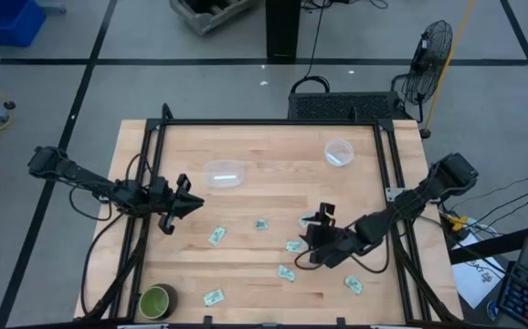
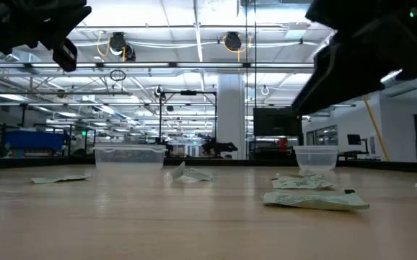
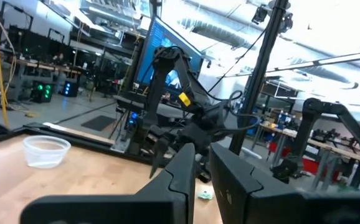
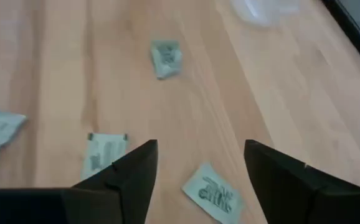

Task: Pick and place items into bin
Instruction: Put the stevia packet into the right transparent bin

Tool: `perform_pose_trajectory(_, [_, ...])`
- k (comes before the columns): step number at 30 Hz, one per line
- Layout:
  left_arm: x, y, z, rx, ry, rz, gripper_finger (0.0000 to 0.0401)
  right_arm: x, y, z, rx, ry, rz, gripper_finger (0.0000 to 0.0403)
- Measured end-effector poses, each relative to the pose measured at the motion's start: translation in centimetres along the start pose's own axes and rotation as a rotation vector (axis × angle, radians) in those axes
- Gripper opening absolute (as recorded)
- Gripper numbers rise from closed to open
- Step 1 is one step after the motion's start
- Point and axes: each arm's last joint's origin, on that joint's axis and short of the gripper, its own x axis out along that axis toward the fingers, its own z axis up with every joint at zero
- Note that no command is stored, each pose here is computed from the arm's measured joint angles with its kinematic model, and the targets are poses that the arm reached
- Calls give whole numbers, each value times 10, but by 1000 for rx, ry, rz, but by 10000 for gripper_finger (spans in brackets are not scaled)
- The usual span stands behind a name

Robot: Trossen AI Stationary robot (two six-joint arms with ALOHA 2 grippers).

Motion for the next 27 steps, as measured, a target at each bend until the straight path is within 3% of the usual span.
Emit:
perform_pose_trajectory(12, [0, 0, 1, 86, -8, 9, 51, 30, 7, -27, -26, 53, -38, 211])
perform_pose_trajectory(21, [0, 0, 1, 84, -11, 16, 51, 55, 10, -42, -44, 114, -92, 228])
perform_pose_trajectory(27, [0, 0, 1, 71, -10, 16, 51, 57, 10, -43, -39, 118, -101, 212])
